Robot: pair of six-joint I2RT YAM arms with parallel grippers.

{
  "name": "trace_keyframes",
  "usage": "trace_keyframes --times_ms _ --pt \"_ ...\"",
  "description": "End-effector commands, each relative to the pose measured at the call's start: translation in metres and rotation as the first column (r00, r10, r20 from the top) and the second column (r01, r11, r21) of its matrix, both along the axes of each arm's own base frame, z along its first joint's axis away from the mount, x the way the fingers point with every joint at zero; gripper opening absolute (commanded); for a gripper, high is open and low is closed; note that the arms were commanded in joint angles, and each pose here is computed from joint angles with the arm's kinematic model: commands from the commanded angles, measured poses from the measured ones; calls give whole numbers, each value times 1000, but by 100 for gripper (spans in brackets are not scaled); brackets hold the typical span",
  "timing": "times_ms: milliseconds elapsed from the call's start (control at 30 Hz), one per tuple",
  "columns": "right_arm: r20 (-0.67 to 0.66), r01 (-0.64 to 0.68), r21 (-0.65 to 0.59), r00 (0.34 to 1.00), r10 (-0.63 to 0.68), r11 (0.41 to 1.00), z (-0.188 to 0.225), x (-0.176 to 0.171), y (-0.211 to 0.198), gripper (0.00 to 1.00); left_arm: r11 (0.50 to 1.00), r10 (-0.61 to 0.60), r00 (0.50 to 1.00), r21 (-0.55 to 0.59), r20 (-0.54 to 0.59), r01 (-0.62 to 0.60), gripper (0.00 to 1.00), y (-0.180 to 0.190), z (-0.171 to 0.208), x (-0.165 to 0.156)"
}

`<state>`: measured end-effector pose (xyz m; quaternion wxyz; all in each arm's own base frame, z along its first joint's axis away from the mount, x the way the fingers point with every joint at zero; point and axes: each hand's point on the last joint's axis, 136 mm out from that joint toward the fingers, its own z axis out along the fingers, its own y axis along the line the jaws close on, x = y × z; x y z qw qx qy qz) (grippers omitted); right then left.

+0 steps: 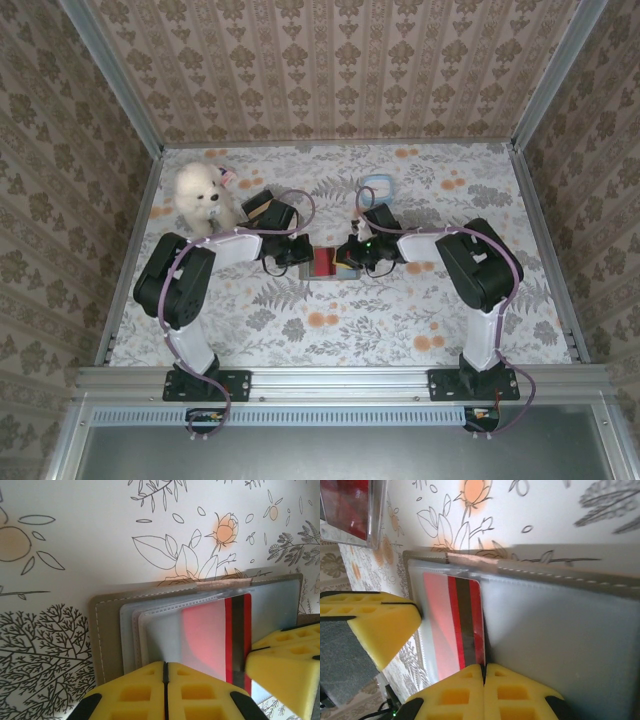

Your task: Take the credit cards out of the card holder

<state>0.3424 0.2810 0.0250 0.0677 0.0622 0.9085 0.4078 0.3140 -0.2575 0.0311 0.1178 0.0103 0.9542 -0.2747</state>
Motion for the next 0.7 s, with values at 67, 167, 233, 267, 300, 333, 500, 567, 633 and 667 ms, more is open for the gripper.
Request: trace_keyframes --times_ms 67,167,233,267,300,333,500,567,633,667 --pt "16 -51 -90 998 53 995 2 -3 -20 3 992 -6 997 126 -73 15 7 25 -26 -19" --pt "29 -62 -96 997 65 993 6 -2 -24 3 992 -12 997 126 -71 21 7 24 -26 -17" --pt "48 -60 -87 997 64 994 12 -2 -26 1 993 -14 997 120 -69 23 7 22 -26 -16" --pt "61 -58 -81 996 63 995 16 -1 -27 0 993 -15 998 115 -65 23 7 21 -26 -15" --pt "77 -56 -69 995 62 996 22 -1 -27 0 994 -13 998 105 -60 19 8 19 -24 -13" --pt "97 -57 -53 993 62 997 28 -1 -27 0 996 -12 998 92 -54 17 10 17 -22 -12" --pt "177 -47 17 983 43 999 57 -2 -26 0 1000 -15 1000 14 6 14 18 3 4 1" --pt "198 -39 47 980 29 998 66 -3 -27 0 1000 -8 999 -22 33 9 25 -2 20 6" --pt "217 -29 77 976 12 997 74 -4 -29 0 998 -1 998 -58 67 5 35 -6 39 10" --pt "229 -26 92 973 4 995 78 -4 -29 0 997 4 997 -72 82 2 39 -7 47 11"
